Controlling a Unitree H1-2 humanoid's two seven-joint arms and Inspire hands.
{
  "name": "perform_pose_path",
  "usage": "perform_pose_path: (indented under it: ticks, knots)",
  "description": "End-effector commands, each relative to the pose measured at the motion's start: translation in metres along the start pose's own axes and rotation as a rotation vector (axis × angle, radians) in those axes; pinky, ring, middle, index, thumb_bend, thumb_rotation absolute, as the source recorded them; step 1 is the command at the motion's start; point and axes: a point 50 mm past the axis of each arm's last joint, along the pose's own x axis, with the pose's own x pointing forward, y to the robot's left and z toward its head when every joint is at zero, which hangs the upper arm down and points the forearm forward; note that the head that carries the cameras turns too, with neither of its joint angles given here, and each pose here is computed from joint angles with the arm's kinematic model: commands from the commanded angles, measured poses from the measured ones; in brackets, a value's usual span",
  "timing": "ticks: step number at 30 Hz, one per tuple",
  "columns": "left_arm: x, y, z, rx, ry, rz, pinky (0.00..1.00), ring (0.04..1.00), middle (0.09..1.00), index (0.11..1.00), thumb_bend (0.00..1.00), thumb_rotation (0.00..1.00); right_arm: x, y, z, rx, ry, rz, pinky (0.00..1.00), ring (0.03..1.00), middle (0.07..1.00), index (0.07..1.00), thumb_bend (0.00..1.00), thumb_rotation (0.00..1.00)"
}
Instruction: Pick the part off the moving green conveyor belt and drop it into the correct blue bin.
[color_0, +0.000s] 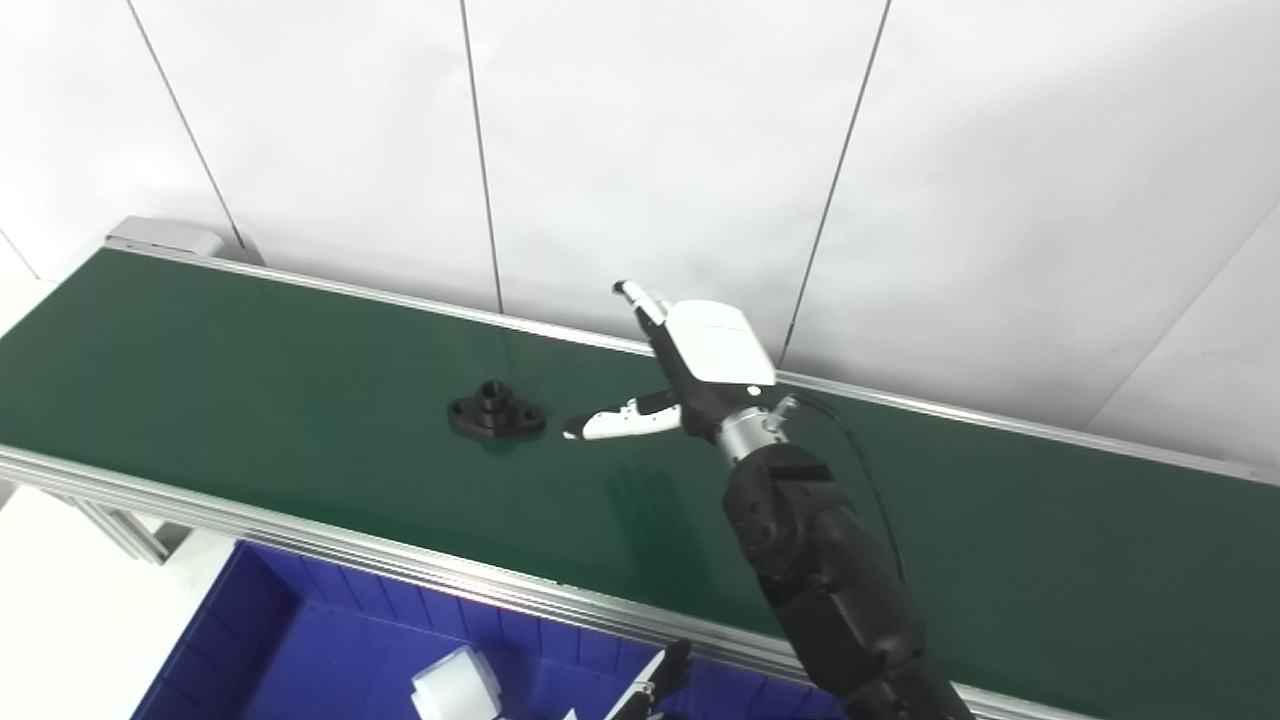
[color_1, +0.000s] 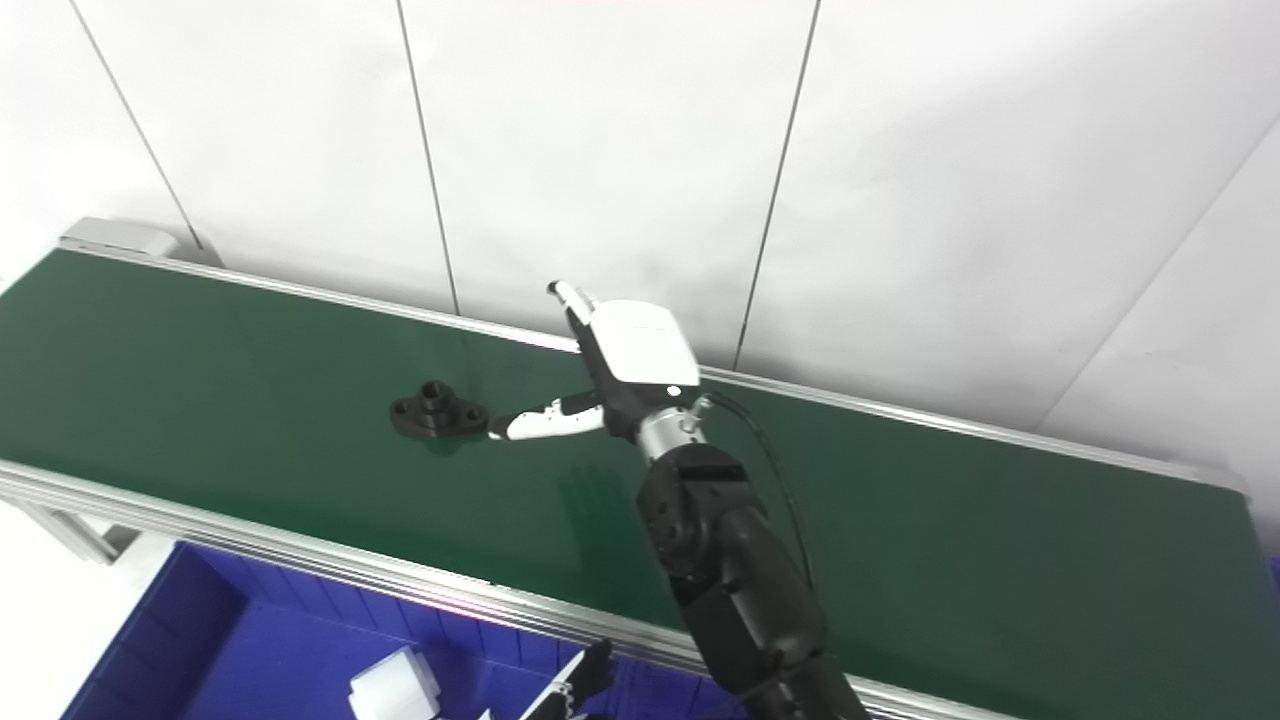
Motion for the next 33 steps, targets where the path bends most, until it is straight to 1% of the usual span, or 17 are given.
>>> perform_pose_path:
  ticks: [1, 6, 9, 12, 16, 18, 21, 25, 29, 32, 33]
  knots:
    - [0.003, -0.005, 0.011, 0.005, -0.061, 0.012, 0.93, 1.0, 1.0, 1.0, 0.85, 0.83, 0.015, -0.016, 0.02, -0.03, -0.04, -0.063, 0.65, 0.789, 0.912, 0.943, 1.0, 0.7]
    - [0.003, -0.011, 0.017, -0.005, -0.068, 0.009, 0.94, 1.0, 1.0, 1.0, 0.88, 0.83, 0.023, -0.01, 0.028, -0.044, -0.038, -0.037, 0.63, 0.777, 0.907, 0.945, 1.0, 0.73]
    - [0.003, -0.015, 0.019, -0.015, -0.072, 0.006, 0.94, 1.0, 1.0, 1.0, 0.88, 0.82, 0.025, -0.01, 0.029, -0.054, -0.041, -0.027, 0.63, 0.776, 0.907, 0.946, 1.0, 0.73]
    - [0.002, -0.018, 0.021, -0.02, -0.076, 0.004, 0.94, 1.0, 1.0, 1.0, 0.87, 0.81, 0.028, -0.007, 0.027, -0.073, -0.038, -0.013, 0.61, 0.759, 0.904, 0.946, 1.0, 0.74]
    - [0.0, -0.02, 0.023, -0.013, -0.075, 0.0, 0.93, 1.0, 1.0, 1.0, 0.88, 0.82, 0.034, -0.006, 0.024, -0.082, -0.024, 0.011, 0.6, 0.754, 0.901, 0.948, 1.0, 0.73]
    - [-0.001, -0.022, 0.025, -0.011, -0.071, 0.0, 0.91, 1.0, 1.0, 1.0, 0.9, 0.82, 0.037, -0.005, 0.023, -0.086, -0.025, 0.014, 0.59, 0.739, 0.889, 0.938, 1.0, 0.7]
    - [-0.003, -0.024, 0.028, -0.01, -0.071, -0.003, 0.9, 1.0, 1.0, 1.0, 0.91, 0.82, 0.04, -0.002, 0.021, -0.098, -0.026, 0.017, 0.57, 0.727, 0.884, 0.934, 1.0, 0.69]
    - [-0.005, -0.028, 0.033, -0.018, -0.074, -0.006, 0.92, 1.0, 1.0, 1.0, 0.9, 0.82, 0.046, 0.001, 0.016, -0.109, -0.02, 0.007, 0.56, 0.701, 0.887, 0.926, 1.0, 0.66]
    - [-0.007, -0.033, 0.037, -0.024, -0.072, -0.002, 0.92, 1.0, 1.0, 1.0, 0.9, 0.82, 0.052, 0.004, 0.008, -0.139, -0.003, 0.015, 0.55, 0.686, 0.878, 0.909, 1.0, 0.65]
    - [-0.007, -0.037, 0.04, -0.024, -0.076, 0.003, 0.92, 1.0, 1.0, 1.0, 0.89, 0.83, 0.054, 0.006, 0.004, -0.164, 0.016, 0.022, 0.52, 0.654, 0.861, 0.9, 1.0, 0.65]
    - [-0.007, -0.038, 0.041, -0.024, -0.08, 0.005, 0.92, 1.0, 1.0, 1.0, 0.89, 0.83, 0.053, 0.008, 0.003, -0.17, 0.024, 0.021, 0.49, 0.626, 0.845, 0.89, 0.99, 0.65]
